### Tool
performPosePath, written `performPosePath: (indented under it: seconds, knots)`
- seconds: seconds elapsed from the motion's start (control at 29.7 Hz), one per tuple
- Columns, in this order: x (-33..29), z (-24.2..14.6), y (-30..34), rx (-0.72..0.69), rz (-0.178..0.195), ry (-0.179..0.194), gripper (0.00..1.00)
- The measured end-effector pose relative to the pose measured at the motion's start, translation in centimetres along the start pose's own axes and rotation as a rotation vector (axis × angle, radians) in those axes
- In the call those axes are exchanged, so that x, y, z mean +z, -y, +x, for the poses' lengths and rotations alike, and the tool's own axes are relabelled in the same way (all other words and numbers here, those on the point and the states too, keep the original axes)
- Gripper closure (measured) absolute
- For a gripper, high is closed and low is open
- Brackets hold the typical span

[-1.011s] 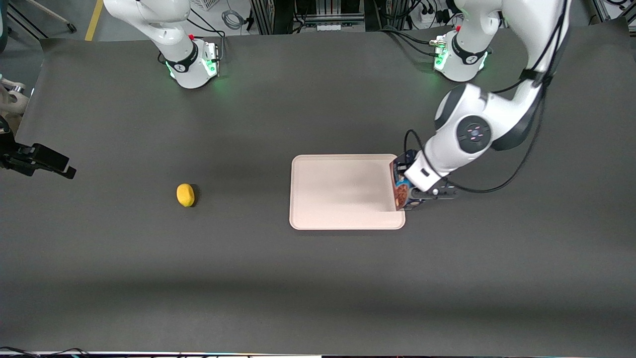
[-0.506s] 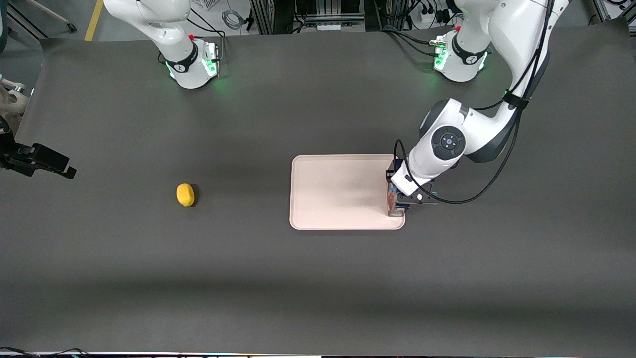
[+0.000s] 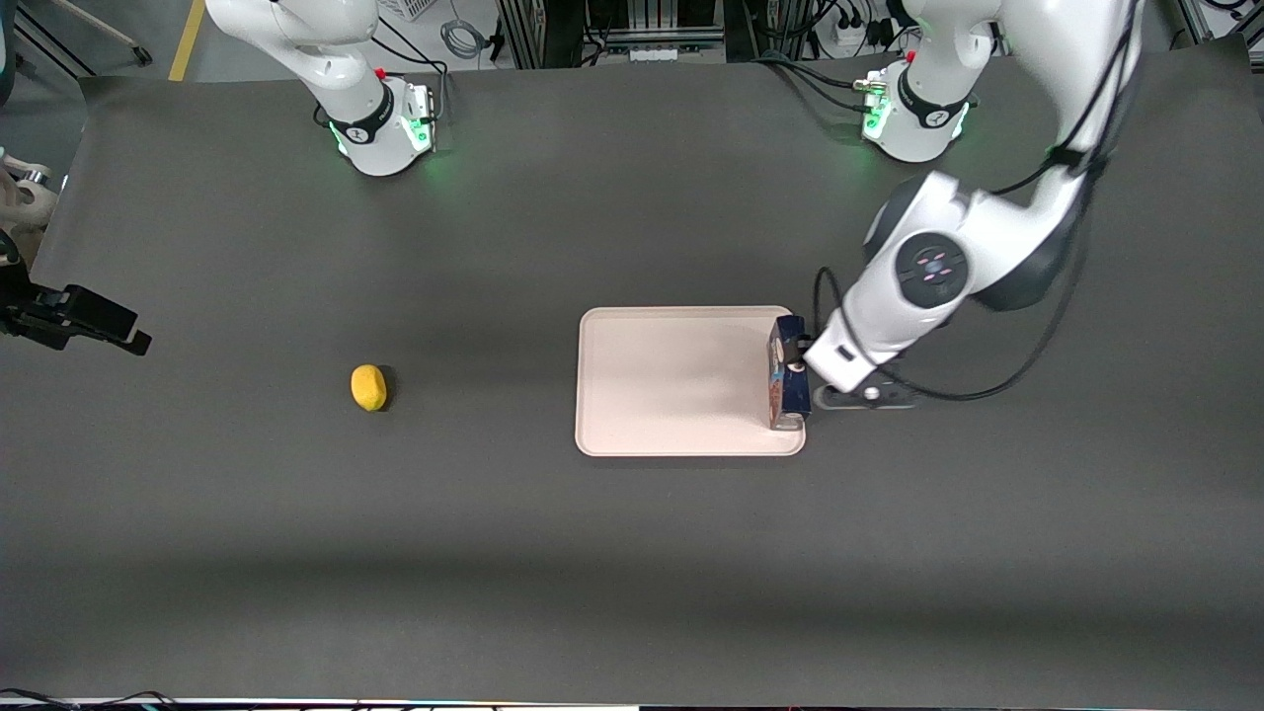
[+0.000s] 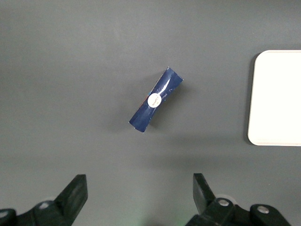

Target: Place cookie box on tray

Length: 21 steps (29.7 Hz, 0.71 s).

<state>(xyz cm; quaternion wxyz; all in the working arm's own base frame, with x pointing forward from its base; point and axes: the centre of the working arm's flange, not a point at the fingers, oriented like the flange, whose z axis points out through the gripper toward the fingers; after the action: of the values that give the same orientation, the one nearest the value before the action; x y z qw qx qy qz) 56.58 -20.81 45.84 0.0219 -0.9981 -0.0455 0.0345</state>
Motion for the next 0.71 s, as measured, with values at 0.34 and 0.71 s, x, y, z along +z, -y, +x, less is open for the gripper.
performPosePath:
  seconds: [0.34, 0.71]
  knots:
    - [-15.3, -2.9, 14.9, 0.017, 0.058, 0.027, 0.0]
    - [-13.7, -6.2, 24.8, 0.096, 0.029, 0.063, 0.0]
